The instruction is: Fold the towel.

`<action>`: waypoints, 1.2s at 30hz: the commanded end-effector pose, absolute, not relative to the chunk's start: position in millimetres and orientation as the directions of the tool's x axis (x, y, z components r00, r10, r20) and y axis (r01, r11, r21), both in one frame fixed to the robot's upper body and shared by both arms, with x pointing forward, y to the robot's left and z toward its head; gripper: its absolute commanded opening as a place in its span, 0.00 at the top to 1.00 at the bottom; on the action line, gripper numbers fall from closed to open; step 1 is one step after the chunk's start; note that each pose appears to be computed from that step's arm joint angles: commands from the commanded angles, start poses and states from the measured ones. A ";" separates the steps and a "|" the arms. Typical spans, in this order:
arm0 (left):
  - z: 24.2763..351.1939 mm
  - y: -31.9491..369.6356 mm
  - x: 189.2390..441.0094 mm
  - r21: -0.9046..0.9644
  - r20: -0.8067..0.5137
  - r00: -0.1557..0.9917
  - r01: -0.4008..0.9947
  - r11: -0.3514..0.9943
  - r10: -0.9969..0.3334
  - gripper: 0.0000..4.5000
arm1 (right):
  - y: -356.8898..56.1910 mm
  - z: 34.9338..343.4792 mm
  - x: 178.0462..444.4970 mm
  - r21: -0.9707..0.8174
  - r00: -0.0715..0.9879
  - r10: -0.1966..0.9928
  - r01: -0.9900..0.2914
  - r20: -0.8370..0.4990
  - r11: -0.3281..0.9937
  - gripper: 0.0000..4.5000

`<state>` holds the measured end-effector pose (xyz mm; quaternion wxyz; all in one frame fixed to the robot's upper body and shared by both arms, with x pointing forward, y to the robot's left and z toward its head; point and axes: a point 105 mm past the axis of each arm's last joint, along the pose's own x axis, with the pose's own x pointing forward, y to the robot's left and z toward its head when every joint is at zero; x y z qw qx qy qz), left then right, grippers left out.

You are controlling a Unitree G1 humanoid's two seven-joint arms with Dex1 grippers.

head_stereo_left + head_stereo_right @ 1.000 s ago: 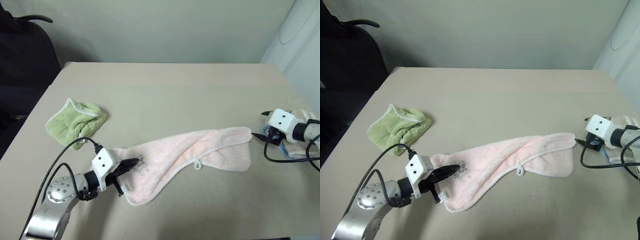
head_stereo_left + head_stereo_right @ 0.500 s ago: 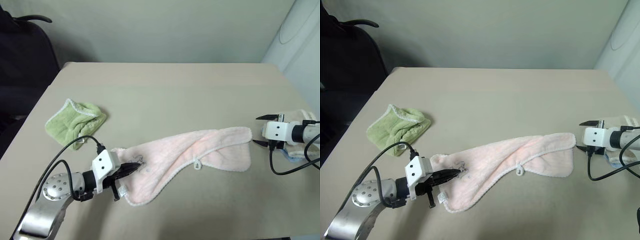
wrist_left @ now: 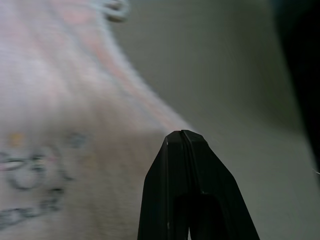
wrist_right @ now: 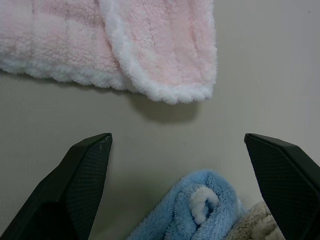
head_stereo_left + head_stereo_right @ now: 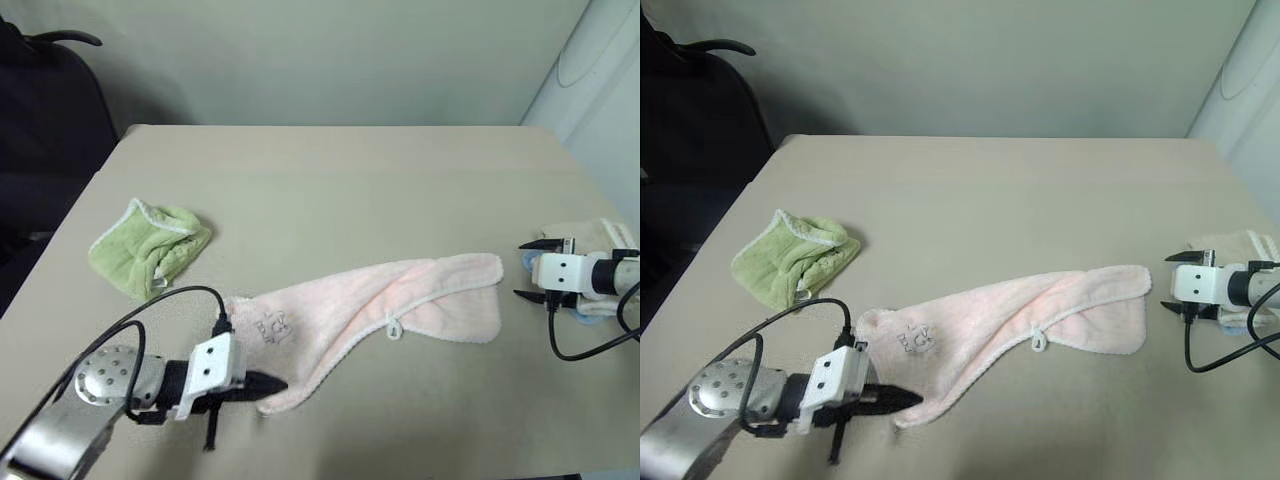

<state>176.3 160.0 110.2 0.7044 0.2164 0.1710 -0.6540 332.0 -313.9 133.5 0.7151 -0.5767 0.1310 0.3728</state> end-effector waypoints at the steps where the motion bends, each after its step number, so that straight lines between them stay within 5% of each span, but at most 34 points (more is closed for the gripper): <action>1: 116.9 160.0 166.3 0.080 -0.574 -0.022 0.993 -0.083 -0.818 0.86 | -316.6 148.5 331.4 -0.757 0.714 0.385 -0.651 -0.584 0.060 0.00; 4: 113.3 159.7 170.8 0.124 -0.622 -0.020 0.984 -0.124 -0.783 0.64 | -316.3 148.1 330.3 -0.757 0.715 0.387 -0.651 -0.583 0.061 0.00; 13: 87.3 154.9 169.0 0.153 -0.717 -0.052 0.961 -0.230 -0.695 0.64 | -318.4 147.3 325.2 -0.762 0.725 0.383 -0.643 -0.572 0.078 0.00; 16: 77.5 152.9 180.6 0.217 -0.728 0.019 0.955 -0.203 -0.685 0.64 | -318.1 148.4 324.3 -0.764 0.729 0.384 -0.639 -0.567 0.086 0.00; 26: 100.8 147.8 177.1 0.180 -0.622 0.037 0.979 -0.097 -0.782 0.64 | -321.8 149.3 320.3 -0.761 0.732 0.371 -0.642 -0.571 0.094 0.00; 29: 99.0 152.2 180.8 0.208 -0.643 0.067 0.974 -0.091 -0.763 0.51 | -319.9 147.7 321.2 -0.756 0.727 0.374 -0.648 -0.576 0.096 0.00; 34: 86.8 148.3 178.0 0.257 -0.673 0.072 0.956 -0.141 -0.737 0.14 | -317.0 148.8 324.4 -0.758 0.728 0.379 -0.645 -0.571 0.098 0.00; 36: 81.7 146.5 178.8 0.269 -0.681 0.077 0.951 -0.151 -0.728 0.14 | -316.4 150.2 325.3 -0.760 0.730 0.380 -0.642 -0.568 0.099 0.00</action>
